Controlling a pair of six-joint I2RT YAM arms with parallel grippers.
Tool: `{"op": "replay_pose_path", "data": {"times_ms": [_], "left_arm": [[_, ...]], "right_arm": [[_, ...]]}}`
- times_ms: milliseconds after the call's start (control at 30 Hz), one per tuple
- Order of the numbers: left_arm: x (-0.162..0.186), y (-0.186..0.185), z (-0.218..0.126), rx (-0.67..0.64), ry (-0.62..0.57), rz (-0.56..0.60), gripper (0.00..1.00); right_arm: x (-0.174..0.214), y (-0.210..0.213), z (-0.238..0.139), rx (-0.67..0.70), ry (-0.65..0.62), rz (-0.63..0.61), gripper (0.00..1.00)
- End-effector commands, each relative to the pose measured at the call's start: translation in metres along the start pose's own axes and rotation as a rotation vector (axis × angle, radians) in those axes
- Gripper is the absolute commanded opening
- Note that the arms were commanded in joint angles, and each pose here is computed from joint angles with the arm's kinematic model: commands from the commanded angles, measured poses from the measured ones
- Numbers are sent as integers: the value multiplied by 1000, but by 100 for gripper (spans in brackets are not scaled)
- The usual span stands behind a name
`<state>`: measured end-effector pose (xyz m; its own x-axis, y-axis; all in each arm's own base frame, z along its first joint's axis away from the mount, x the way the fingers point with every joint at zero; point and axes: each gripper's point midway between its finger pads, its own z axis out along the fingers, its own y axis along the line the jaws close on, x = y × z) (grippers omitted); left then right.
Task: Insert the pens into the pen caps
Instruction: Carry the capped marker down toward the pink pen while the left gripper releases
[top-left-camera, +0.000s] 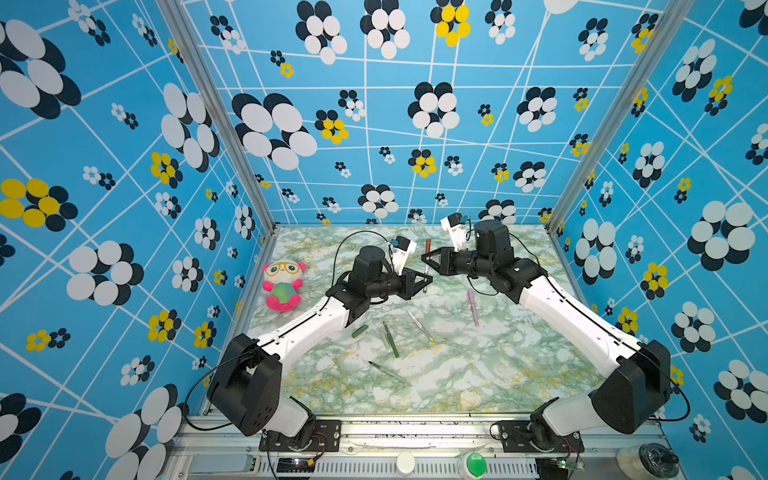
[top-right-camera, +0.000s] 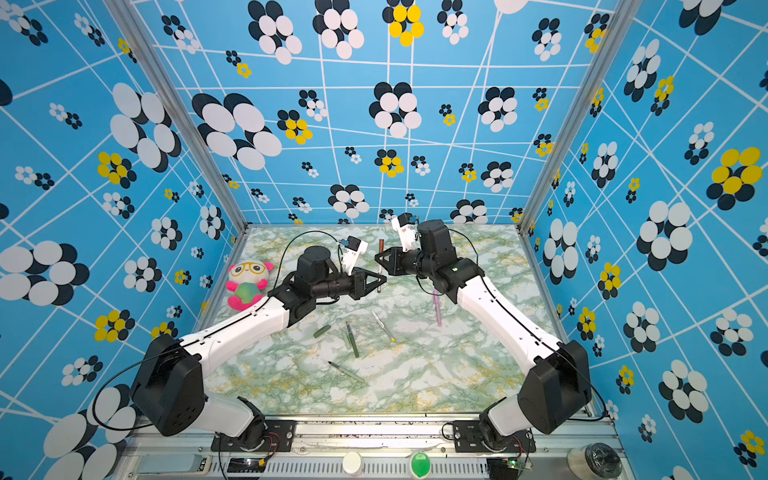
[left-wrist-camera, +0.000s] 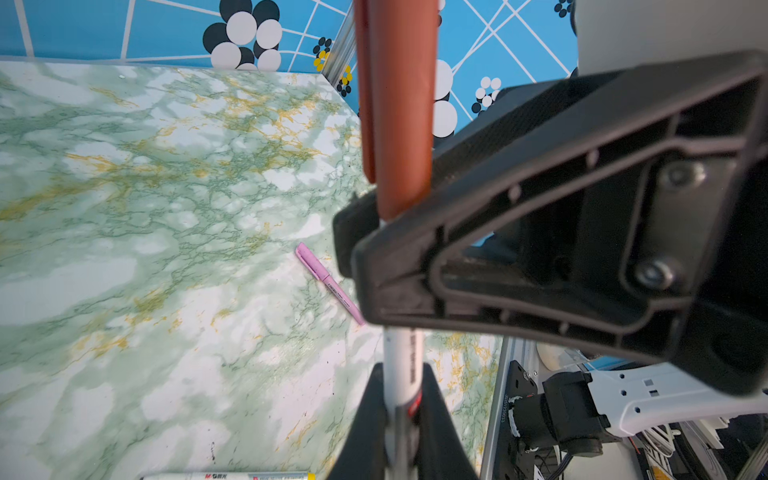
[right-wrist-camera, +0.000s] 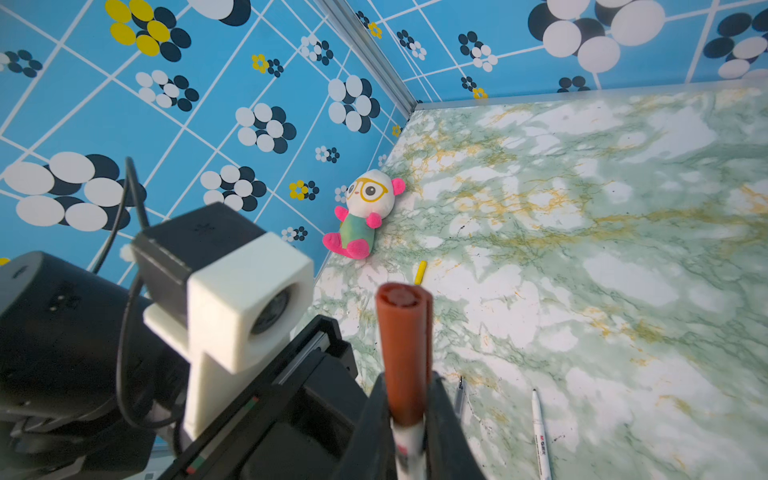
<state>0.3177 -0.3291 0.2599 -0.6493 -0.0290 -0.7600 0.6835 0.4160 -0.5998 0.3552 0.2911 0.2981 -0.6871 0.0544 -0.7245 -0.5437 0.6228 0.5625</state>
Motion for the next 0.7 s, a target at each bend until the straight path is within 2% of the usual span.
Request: {"op": "replay_pose_path", "data": {"times_ms": [0,133,300,500,667], "left_arm": [[-7,-3,2,8,-46,-4,0],[-11,-1,6,14,-65,-25,0],[-13,0,7,18,-68,-34,0],[-13,4,7,-3,-73,-43,0],[-12,7,9,-10,-71,-57,0]], "right_arm": [[9,-5,9,11,16,-3,17],[14,-5,11,14,24,-4,21],[16,-7,11,22,25,-8,22],[14,-8,10,33,14,-11,8],[10,-13,7,77,-6,-11,2]]}}
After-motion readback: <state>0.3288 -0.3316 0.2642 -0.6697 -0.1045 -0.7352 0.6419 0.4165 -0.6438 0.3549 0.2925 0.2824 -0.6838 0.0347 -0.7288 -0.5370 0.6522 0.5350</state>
